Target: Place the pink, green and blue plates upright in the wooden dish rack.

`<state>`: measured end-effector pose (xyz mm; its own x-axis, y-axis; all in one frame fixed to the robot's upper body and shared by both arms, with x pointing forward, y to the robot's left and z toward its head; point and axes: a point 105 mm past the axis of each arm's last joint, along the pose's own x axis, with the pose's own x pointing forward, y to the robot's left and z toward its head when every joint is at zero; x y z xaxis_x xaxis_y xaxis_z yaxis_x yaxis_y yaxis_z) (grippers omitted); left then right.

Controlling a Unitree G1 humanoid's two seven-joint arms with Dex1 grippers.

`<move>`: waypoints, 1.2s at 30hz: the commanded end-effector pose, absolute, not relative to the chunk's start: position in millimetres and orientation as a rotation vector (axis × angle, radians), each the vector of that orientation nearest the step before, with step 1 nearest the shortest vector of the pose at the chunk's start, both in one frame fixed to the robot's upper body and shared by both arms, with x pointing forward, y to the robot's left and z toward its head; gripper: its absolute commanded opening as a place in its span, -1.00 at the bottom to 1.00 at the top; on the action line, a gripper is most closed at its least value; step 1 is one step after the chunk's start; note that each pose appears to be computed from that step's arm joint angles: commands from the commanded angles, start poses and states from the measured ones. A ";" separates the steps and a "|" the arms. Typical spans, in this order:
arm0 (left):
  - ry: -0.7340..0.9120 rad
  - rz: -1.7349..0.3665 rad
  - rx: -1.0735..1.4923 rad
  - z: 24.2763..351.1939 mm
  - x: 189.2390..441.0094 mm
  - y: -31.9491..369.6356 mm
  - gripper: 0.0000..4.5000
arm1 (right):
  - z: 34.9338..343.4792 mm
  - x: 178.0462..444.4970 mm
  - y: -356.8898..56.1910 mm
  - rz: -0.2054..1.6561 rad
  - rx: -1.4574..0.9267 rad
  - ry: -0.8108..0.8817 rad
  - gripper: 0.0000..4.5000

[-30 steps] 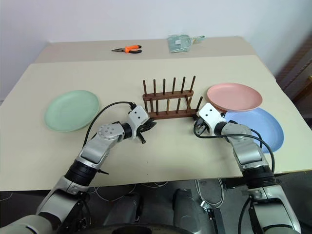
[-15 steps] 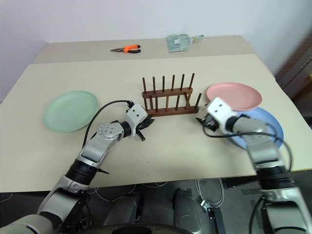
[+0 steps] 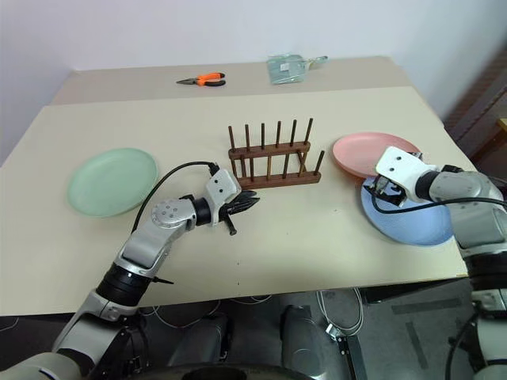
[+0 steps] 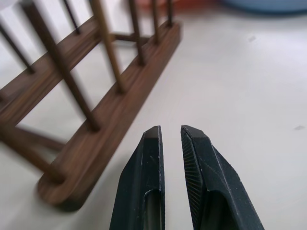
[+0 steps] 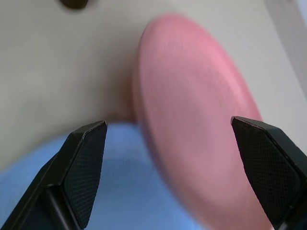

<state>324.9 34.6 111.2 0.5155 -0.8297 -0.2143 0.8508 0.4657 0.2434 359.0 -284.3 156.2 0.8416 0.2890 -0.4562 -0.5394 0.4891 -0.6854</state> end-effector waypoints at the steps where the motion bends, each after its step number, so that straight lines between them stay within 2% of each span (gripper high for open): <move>1: -0.003 -1.092 0.311 128.1 312.6 28.1 -0.73 | 163.1 370.0 -280.9 0.478 -0.969 0.258 0.87; 2: -0.007 -1.110 0.308 128.9 309.3 27.1 -0.73 | 161.9 373.4 -280.2 0.467 -0.967 0.256 0.87; 5: -0.015 -1.138 0.317 129.3 302.2 25.2 -0.73 | 156.4 380.4 -275.9 0.463 -0.973 0.257 0.49; 11: -0.022 -1.118 0.309 132.7 305.3 27.8 -0.73 | 148.1 384.3 -277.1 0.460 -0.987 0.269 -0.86; 12: -0.025 -1.115 0.307 133.8 305.6 28.2 -0.73 | 150.6 384.2 -277.1 0.455 -0.984 0.256 -0.97; 14: -0.033 -1.112 0.298 136.3 305.8 29.4 -0.73 | 161.8 384.8 -278.0 0.434 -0.975 0.220 -0.97; 19: -0.051 -1.096 0.259 142.5 305.0 34.6 -0.73 | 225.7 384.9 -273.4 0.351 -0.854 -0.003 -0.97; 21: -0.052 -1.080 0.245 144.2 306.2 39.0 -0.73 | 267.7 378.5 -261.9 0.365 -0.661 -0.156 -0.97; 22: -0.051 -1.069 0.240 144.8 307.6 42.1 -0.73 | 295.6 371.3 -253.1 0.404 -0.456 -0.248 -0.97; 24: -0.051 -1.060 0.235 146.1 309.4 47.4 -0.73 | 332.7 348.3 -228.1 0.601 -0.087 -0.352 -0.97; 25: -0.052 -1.058 0.232 146.9 309.8 49.3 -0.73 | 341.1 335.9 -216.9 0.705 0.017 -0.368 -0.97; 27: -0.055 -1.055 0.220 149.6 311.0 53.5 -0.73 | 347.1 319.9 -197.8 0.862 0.200 -0.352 -0.97; 29: -0.056 -1.054 0.214 151.8 312.0 57.1 -0.73 | 341.5 318.2 -182.5 0.922 0.321 -0.298 -0.97; 36: -0.065 -1.073 0.198 155.8 307.6 58.8 -0.73 | 329.8 329.9 -169.3 0.904 0.516 -0.213 -0.97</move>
<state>311.3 59.2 143.0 0.4870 -0.8693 -0.0845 0.8665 0.4687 0.1718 334.1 -166.4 314.1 0.6191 0.7129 0.3293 -0.7821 0.5219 0.3405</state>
